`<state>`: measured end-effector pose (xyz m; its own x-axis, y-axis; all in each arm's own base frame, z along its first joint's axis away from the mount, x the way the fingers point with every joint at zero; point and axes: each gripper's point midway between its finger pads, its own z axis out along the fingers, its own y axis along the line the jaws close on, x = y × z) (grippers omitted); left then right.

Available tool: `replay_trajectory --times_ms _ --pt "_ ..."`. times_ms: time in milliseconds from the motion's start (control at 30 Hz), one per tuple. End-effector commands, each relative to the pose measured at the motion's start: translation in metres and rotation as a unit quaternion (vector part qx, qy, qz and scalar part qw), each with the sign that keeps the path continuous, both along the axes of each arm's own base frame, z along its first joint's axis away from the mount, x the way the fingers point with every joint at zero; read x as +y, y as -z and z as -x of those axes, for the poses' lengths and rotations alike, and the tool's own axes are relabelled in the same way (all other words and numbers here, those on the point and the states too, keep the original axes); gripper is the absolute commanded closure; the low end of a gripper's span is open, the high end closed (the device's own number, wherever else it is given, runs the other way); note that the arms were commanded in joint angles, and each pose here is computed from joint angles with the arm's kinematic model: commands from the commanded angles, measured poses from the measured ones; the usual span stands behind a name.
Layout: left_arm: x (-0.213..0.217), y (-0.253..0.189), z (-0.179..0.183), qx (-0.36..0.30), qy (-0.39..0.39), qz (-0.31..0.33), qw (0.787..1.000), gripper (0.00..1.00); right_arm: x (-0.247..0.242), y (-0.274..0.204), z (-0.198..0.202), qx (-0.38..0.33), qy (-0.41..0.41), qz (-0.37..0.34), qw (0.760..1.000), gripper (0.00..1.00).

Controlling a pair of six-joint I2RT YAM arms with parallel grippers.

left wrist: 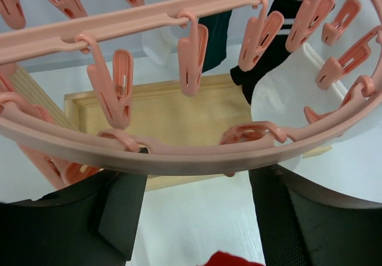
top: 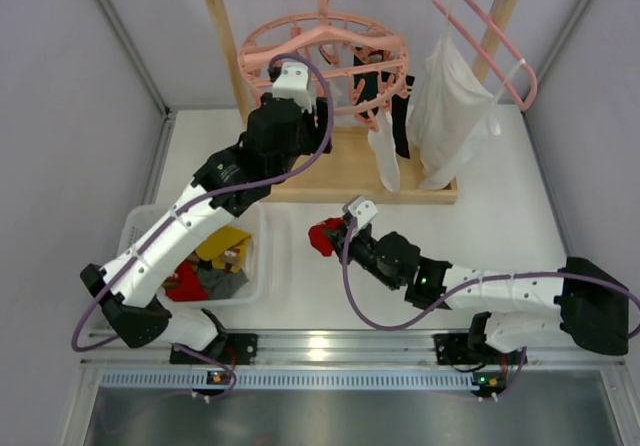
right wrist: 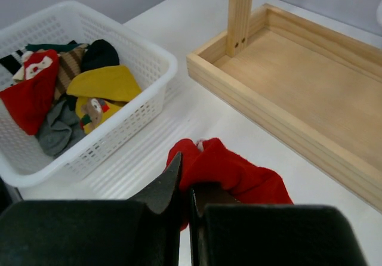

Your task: Remove the socks clipped to the hanger

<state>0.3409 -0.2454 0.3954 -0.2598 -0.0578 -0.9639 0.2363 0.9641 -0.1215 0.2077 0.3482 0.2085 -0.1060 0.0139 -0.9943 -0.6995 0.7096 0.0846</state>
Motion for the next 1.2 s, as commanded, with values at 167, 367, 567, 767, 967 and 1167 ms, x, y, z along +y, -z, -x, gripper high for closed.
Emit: replay_trajectory --times_ms 167,367,567,767,967,1167 --pt "0.022 -0.049 0.042 -0.052 0.048 0.076 0.995 0.05 0.029 -0.027 0.048 -0.024 -0.162 0.022 0.986 0.99" --pt "0.059 -0.067 0.088 -0.084 0.07 0.112 0.988 0.02 0.063 -0.048 0.068 -0.042 -0.253 0.028 0.966 0.98" --pt "0.113 -0.068 0.123 -0.116 0.031 0.151 0.981 0.02 0.114 -0.056 0.071 -0.04 -0.31 0.02 0.95 0.97" --pt "0.163 -0.054 0.143 -0.136 -0.033 0.167 0.976 0.02 0.181 -0.059 0.065 -0.032 -0.342 0.018 0.939 0.96" --pt "0.193 -0.039 0.155 -0.134 -0.073 0.159 0.975 0.02 0.226 -0.046 0.053 -0.015 -0.343 0.051 0.938 0.44" --pt "0.215 -0.031 0.166 -0.137 -0.096 0.156 0.974 0.02 0.2 -0.051 0.04 -0.028 -0.292 0.058 0.954 0.23"
